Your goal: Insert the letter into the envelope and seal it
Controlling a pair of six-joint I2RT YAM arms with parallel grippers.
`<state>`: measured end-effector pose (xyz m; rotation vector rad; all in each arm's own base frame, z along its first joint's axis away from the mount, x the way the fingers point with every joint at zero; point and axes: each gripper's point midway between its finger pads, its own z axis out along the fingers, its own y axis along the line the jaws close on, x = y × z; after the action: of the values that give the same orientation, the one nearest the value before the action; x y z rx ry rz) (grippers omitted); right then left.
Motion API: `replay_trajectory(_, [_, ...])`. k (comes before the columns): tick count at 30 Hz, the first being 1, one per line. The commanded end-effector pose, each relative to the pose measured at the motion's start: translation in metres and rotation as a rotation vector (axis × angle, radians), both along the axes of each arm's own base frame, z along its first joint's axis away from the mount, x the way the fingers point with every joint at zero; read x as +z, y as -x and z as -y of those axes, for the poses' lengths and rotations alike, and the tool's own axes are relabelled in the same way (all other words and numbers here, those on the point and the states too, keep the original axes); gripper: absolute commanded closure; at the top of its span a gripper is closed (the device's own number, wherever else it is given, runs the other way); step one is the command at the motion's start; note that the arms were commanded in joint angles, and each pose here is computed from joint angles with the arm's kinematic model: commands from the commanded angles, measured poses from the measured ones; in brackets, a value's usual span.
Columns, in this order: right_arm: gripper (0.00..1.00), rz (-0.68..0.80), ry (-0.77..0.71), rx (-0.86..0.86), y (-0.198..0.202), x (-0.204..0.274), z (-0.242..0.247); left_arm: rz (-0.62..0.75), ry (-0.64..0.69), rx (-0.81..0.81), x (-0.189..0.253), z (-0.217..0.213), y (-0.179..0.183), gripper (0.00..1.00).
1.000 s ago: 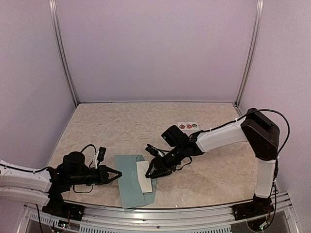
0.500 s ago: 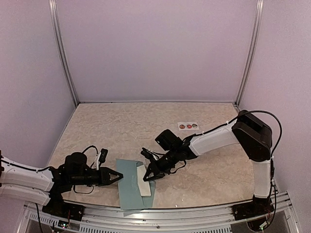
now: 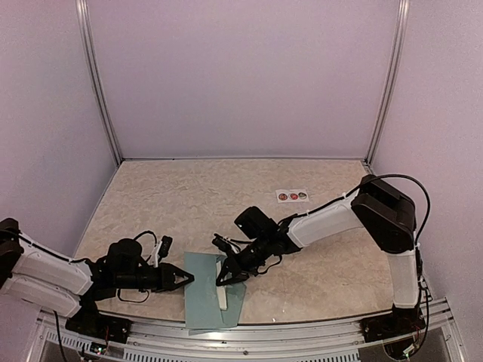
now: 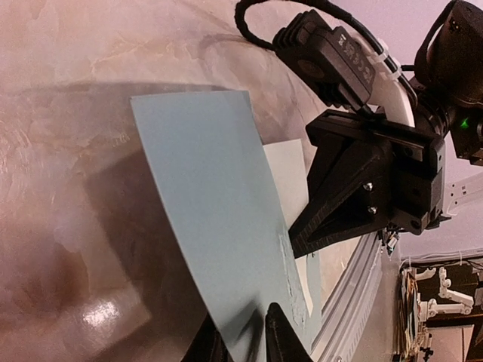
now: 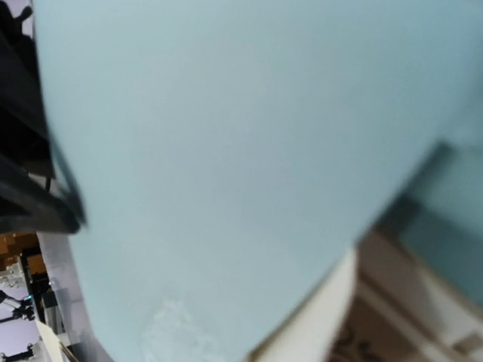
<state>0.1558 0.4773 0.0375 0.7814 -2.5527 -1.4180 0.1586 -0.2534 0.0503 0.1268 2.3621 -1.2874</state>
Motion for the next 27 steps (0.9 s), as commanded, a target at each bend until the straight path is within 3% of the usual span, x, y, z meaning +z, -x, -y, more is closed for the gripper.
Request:
replay_trajectory(1, [1.00, 0.016, -0.067, 0.024, 0.003, 0.010, -0.021, 0.023, 0.049, -0.035, 0.010, 0.008, 0.001, 0.81])
replay_trajectory(6, [1.00, 0.045, -0.040, 0.010, -0.001, 0.012, -0.018, 0.001, 0.022, -0.033, 0.002, 0.007, 0.001, 1.00])
replay_trajectory(7, [1.00, 0.055, -0.028, 0.002, -0.003, 0.013, -0.015, -0.001, 0.010, -0.026, 0.000, 0.006, 0.000, 1.00])
replay_trajectory(12, [0.72, 0.094, 0.059, -0.070, -0.011, 0.017, 0.007, 0.010, -0.007, -0.012, -0.001, 0.001, 0.000, 1.00])
replay_trajectory(14, [0.66, 0.100, 0.109, -0.105, -0.013, 0.014, 0.015, 0.014, -0.003, -0.011, 0.000, 0.001, -0.001, 1.00])
replay_trajectory(27, [0.73, 0.045, 0.183, -0.118, -0.012, -0.014, 0.012, 0.017, 0.000, -0.040, 0.000, 0.007, -0.001, 0.98])
